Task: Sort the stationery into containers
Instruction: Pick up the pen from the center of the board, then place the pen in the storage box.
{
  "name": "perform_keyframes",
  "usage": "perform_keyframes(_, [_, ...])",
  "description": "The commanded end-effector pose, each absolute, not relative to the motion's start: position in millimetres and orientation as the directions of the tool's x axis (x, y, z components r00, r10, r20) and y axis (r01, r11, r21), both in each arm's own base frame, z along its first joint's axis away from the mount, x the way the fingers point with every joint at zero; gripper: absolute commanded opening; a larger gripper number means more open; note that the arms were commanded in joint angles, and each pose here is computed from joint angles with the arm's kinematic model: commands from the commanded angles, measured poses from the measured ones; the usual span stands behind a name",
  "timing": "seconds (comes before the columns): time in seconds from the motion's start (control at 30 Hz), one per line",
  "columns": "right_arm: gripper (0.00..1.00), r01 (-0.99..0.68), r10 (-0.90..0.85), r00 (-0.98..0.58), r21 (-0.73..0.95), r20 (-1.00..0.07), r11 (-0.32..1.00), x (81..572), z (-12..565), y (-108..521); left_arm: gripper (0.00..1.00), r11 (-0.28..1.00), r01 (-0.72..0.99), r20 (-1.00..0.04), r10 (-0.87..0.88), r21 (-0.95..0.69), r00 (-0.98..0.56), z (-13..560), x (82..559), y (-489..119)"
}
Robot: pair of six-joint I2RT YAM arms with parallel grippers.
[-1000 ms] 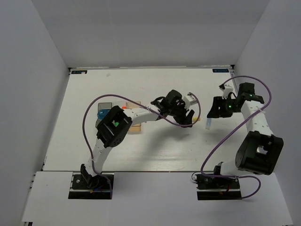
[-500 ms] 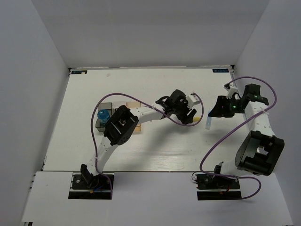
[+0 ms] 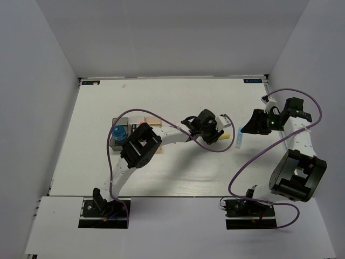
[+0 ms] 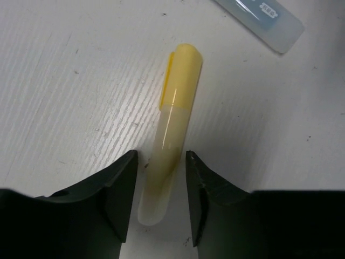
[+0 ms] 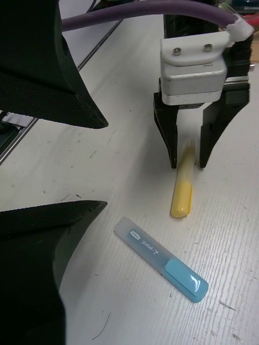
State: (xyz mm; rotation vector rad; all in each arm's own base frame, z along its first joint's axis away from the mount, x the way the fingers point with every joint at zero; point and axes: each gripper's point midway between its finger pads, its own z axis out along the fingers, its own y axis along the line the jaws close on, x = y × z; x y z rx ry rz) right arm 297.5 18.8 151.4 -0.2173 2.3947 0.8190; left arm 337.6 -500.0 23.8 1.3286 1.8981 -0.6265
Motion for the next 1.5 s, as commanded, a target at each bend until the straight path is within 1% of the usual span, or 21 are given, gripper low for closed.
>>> perform_keyframes(0.0, [0.59, -0.345, 0.049, -0.799, 0.523, -0.6, 0.779, 295, 161, 21, 0.49, 0.36, 0.93, -0.722, 0.663, 0.075, -0.198, 2, 328, -481])
perform_keyframes(0.03, [0.59, -0.34, 0.053, -0.801, 0.526, -0.597, 0.779, 295, 160, 20, 0.43, 0.355, 0.931, -0.718, 0.669, 0.083, -0.192, 1, 325, -479])
perform_keyframes(0.13, [0.58, -0.332, 0.062, -0.803, 0.532, -0.592, 0.779, 295, 160, 19, 0.3, 0.38, 0.919, -0.716, 0.67, 0.103, -0.197, -2, 325, -471])
perform_keyframes(0.17, [0.57, -0.33, 0.065, -0.801, 0.53, -0.595, 0.781, 295, 161, 19, 0.2, 0.382, 0.917, -0.715, 0.672, 0.112, -0.193, 0, 326, -469])
perform_keyframes(0.23, [0.55, -0.333, 0.067, -0.795, 0.526, -0.603, 0.782, 296, 163, 19, 0.09, 0.397, 0.909, -0.713, 0.674, 0.127, -0.195, 2, 328, -464])
perform_keyframes(0.27, [0.55, -0.332, 0.068, -0.796, 0.527, -0.602, 0.782, 295, 163, 19, 0.0, 0.396, 0.909, -0.716, 0.671, 0.129, -0.191, 8, 325, -464])
perform_keyframes(0.37, [0.55, -0.332, 0.072, -0.794, 0.53, -0.603, 0.78, 295, 164, 20, 0.0, 0.43, 0.892, -0.75, 0.634, 0.14, -0.188, 36, 327, -460])
perform_keyframes(0.43, [0.59, -0.334, 0.071, -0.793, 0.531, -0.605, 0.779, 295, 164, 20, 0.0, 0.458, 0.879, -0.776, 0.6, 0.134, -0.194, 58, 325, -453])
perform_keyframes(0.47, [0.68, -0.341, 0.07, -0.79, 0.53, -0.609, 0.776, 296, 165, 21, 0.0, 0.469, 0.873, -0.803, 0.567, 0.131, -0.184, 79, 323, -449])
perform_keyframes(0.5, [0.69, -0.338, 0.073, -0.792, 0.535, -0.606, 0.774, 294, 165, 22, 0.0, 0.479, 0.87, -0.802, 0.562, 0.114, -0.204, 77, 316, -443])
perform_keyframes(0.6, [0.69, -0.344, 0.076, -0.79, 0.542, -0.608, 0.767, 294, 167, 24, 0.0, 0.557, 0.826, -0.871, 0.445, 0.087, -0.208, 144, 318, -414])
perform_keyframes(0.73, [0.65, -0.341, 0.08, -0.793, 0.548, -0.605, 0.764, 294, 167, 26, 0.0, 0.749, 0.662, -0.893, 0.323, 0.039, -0.313, 175, 335, -351])
perform_keyframes(0.8, [0.54, -0.332, 0.089, -0.797, 0.556, -0.598, 0.763, 294, 168, 26, 0.0, 0.856, 0.512, -0.899, 0.279, 0.073, -0.339, 184, 353, -304])
perform_keyframes(0.83, [0.43, -0.327, 0.092, -0.8, 0.559, -0.593, 0.762, 294, 167, 26, 0.0, 0.891, 0.451, -0.881, 0.253, 0.052, -0.399, 174, 352, -288])
perform_keyframes(0.87, [0.28, -0.313, 0.103, -0.806, 0.566, -0.584, 0.762, 295, 167, 26, 0.0, 0.942, 0.328, -0.889, 0.213, 0.076, -0.404, 181, 363, -260])
perform_keyframes(0.9, [0.01, -0.301, 0.111, -0.811, 0.573, -0.574, 0.762, 296, 167, 25, 0.0, 0.96, 0.274, -0.881, 0.181, 0.061, -0.436, 178, 363, -244])
perform_keyframes(1.1, [0.0, -0.296, 0.098, -0.837, 0.596, -0.539, 0.747, 294, 168, 30, 0.0, 0.993, 0.113, -0.841, 0.079, 0.022, -0.535, 157, 362, -205])
perform_keyframes(1.13, [0.01, -0.295, 0.095, -0.837, 0.591, -0.538, 0.751, 294, 167, 29, 0.0, 0.994, 0.108, -0.832, 0.081, 0.025, -0.548, 151, 362, -203])
perform_keyframes(1.17, [0.09, -0.303, 0.089, -0.833, 0.584, -0.546, 0.753, 294, 168, 30, 0.0, 0.995, 0.098, -0.818, 0.07, 0.016, -0.571, 143, 360, -203])
perform_keyframes(1.23, [0.17, -0.307, 0.082, -0.831, 0.578, -0.55, 0.756, 295, 166, 30, 0.0, 0.996, 0.092, -0.809, 0.064, 0.012, -0.584, 138, 362, -201])
perform_keyframes(1.47, [0.24, -0.303, 0.081, -0.835, 0.577, -0.545, 0.758, 295, 165, 29, 0.0, 1.0, 0.022, -0.764, 0.031, 0.021, -0.644, 108, 362, -186])
